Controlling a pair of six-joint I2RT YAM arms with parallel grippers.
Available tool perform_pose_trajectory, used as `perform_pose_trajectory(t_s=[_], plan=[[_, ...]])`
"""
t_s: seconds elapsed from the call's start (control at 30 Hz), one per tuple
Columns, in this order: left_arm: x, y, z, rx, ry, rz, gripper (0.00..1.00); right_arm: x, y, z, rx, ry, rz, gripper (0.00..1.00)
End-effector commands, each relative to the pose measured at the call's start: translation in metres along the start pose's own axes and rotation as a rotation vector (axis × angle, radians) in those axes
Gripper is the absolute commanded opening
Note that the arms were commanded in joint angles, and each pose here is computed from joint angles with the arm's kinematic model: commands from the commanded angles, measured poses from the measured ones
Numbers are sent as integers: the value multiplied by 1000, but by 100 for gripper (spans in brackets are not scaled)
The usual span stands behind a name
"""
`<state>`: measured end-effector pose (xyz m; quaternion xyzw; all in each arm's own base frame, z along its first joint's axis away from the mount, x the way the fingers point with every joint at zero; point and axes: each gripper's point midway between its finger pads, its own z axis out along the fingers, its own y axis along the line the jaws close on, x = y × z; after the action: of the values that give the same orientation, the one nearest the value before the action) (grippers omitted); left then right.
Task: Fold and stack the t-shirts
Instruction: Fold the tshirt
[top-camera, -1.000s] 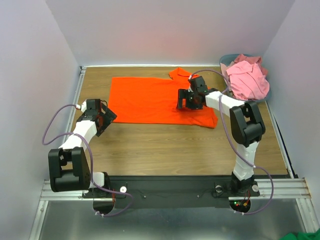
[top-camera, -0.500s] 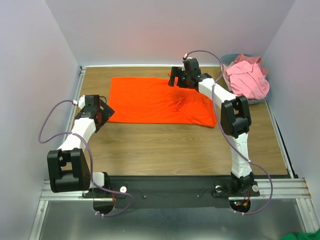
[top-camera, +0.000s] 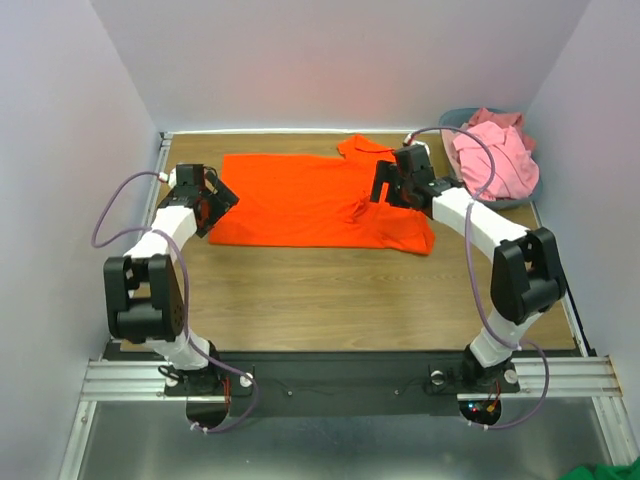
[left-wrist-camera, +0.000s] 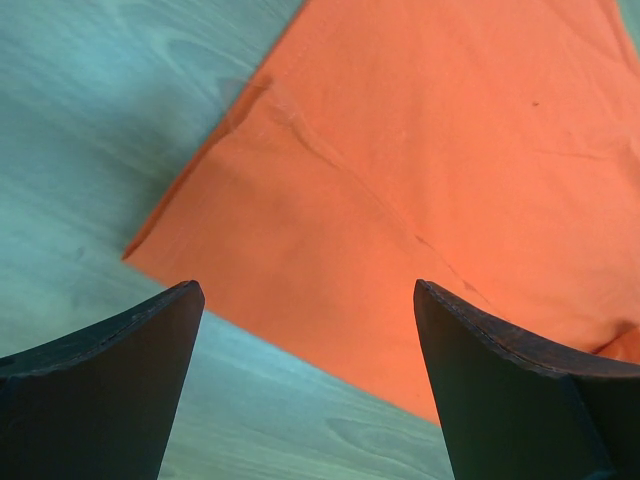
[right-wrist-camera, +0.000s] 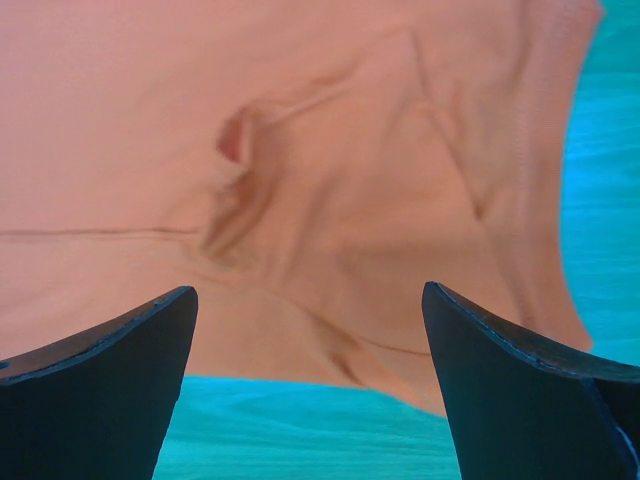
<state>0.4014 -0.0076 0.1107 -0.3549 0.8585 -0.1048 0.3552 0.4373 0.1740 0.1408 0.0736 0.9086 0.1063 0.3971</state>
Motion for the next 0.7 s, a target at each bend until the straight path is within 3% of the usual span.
perform_pose_trajectory(t_s=[0.0,0.1,0.47,0.67], plan=[[-12,-30,15,73,21,57,98,10,-25,8,190,-42,-119,100],[-10,-28,29,53,48,58,98,14,-29,18,308,-57,-241,100],[-24,-35,26,47,11,49,98,-31,28,97,282,-113,-286,100],[-34,-46,15,76,-10,47,98,-56,32,75,284,-176,-229,100]])
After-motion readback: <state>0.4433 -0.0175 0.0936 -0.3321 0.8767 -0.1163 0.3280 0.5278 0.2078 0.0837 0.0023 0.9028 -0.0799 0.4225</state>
